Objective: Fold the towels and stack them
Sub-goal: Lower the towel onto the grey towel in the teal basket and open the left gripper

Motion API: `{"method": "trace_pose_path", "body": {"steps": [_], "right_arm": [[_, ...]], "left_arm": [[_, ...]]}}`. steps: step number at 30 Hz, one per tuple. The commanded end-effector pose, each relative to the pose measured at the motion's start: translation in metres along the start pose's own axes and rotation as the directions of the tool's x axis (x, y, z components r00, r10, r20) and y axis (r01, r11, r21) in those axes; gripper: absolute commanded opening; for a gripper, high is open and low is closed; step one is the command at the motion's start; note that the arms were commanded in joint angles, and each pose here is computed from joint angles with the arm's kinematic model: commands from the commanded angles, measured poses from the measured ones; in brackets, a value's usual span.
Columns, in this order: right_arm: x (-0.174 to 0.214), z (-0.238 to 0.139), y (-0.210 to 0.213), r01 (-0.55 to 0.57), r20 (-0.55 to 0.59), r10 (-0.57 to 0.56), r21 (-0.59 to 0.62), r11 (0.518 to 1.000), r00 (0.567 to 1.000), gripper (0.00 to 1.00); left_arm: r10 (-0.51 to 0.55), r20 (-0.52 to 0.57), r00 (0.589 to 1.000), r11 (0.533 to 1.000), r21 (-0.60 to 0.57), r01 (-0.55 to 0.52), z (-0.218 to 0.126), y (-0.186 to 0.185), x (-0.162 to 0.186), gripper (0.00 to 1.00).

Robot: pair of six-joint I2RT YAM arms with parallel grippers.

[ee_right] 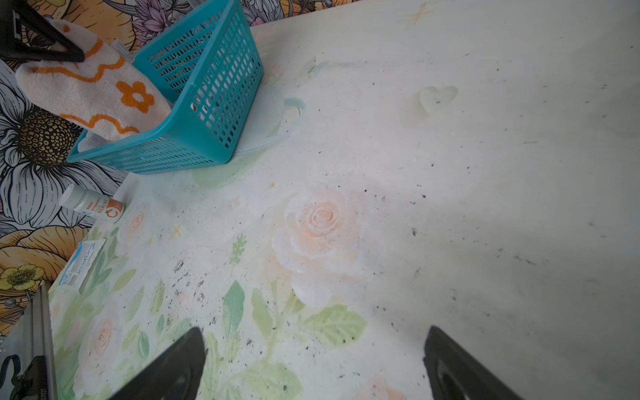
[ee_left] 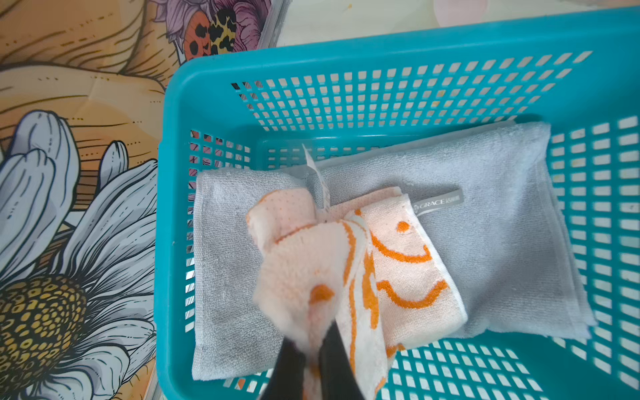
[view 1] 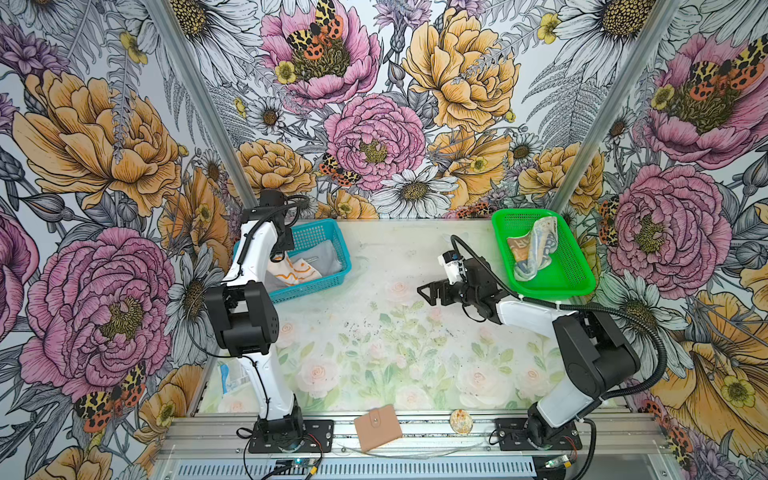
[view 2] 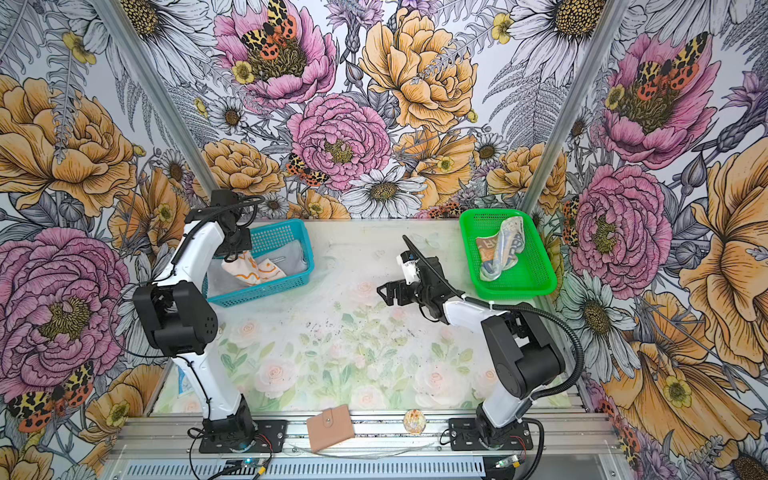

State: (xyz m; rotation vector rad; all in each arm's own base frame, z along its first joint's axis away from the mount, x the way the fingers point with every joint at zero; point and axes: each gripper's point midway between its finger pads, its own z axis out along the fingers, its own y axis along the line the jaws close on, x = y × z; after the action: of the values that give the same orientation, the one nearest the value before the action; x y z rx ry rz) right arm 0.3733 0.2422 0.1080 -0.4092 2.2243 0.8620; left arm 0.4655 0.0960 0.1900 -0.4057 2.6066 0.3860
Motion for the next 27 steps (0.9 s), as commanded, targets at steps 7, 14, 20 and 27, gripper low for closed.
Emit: {"method": "trace_pose_path", "body": {"steps": [7, 14, 20, 27], "right_arm": [[-0.011, 0.003, 0.008, 0.031, 0.021, -0.03, -0.027, 0.999, 0.999, 0.99], [-0.009, 0.005, 0.008, 0.027, 0.011, -0.027, -0.029, 0.999, 1.0, 0.99], [-0.009, 0.005, 0.008, 0.029, 0.01, -0.029, -0.028, 0.999, 1.0, 1.0], [-0.008, 0.007, 0.008, 0.027, 0.004, -0.027, -0.031, 0.999, 1.0, 1.0]], "left_arm": [[-0.001, 0.244, 0.97, 0.986, 0.164, -0.04, -0.095, -0.066, -0.051, 0.0], [-0.018, 0.338, 0.941, 0.986, 0.16, -0.039, -0.146, -0.074, -0.073, 0.0], [-0.069, 0.151, 0.986, 0.996, 0.073, 0.059, -0.069, -0.041, -0.041, 0.0], [-0.105, 0.052, 0.993, 0.985, -0.129, 0.111, -0.009, -0.011, -0.002, 0.0]]}}
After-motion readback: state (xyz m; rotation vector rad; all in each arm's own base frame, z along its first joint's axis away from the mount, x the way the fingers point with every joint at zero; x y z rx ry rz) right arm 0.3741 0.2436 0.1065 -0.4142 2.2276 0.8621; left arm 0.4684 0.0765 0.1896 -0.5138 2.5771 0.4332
